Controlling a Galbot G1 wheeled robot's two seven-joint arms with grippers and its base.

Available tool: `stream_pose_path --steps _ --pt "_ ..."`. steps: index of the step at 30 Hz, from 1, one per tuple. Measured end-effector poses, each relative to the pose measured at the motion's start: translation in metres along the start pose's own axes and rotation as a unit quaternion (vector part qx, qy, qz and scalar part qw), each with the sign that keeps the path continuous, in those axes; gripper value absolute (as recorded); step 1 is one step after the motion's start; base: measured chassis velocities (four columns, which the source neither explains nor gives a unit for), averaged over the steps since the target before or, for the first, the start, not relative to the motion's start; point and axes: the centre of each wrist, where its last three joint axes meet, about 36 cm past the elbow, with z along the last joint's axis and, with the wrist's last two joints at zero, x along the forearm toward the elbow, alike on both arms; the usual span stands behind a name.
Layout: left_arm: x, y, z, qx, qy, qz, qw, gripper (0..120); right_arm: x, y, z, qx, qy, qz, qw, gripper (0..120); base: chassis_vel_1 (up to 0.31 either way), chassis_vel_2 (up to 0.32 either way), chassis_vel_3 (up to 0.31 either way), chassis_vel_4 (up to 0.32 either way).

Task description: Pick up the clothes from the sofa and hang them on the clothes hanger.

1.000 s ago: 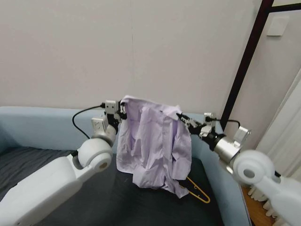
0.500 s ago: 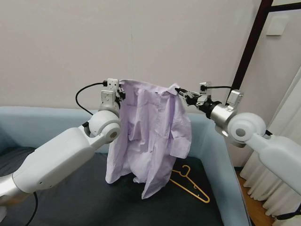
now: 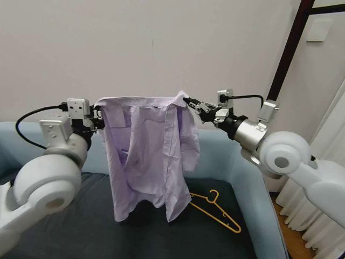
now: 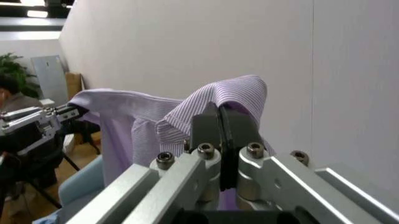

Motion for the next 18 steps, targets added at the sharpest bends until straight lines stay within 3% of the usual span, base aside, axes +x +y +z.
stream_pose_path --steps 4,12,16,18 --pt "0.018 -0.006 0.006 0.0 0.015 0.023 0.9996 0 0.029 0.013 0.001 0.008 0.006 0.005 1.0 0 0.0 0.0 0.0 0.0" --pt "0.014 -0.014 0.023 0.035 0.045 0.054 0.9969 0 0.064 0.044 0.013 0.012 0.036 0.036 0.999 0 0.0 0.0 0.0 0.0" --pt "-0.001 -0.023 0.04 0.063 0.075 0.056 0.9936 0 0.063 0.038 0.028 0.001 0.042 0.054 0.998 0 0.0 0.0 0.0 0.0" --pt "-0.028 -0.035 0.066 0.088 0.108 0.043 0.9893 0 0.053 0.015 0.054 -0.019 0.049 0.084 0.995 0 0.0 0.0 0.0 0.0"
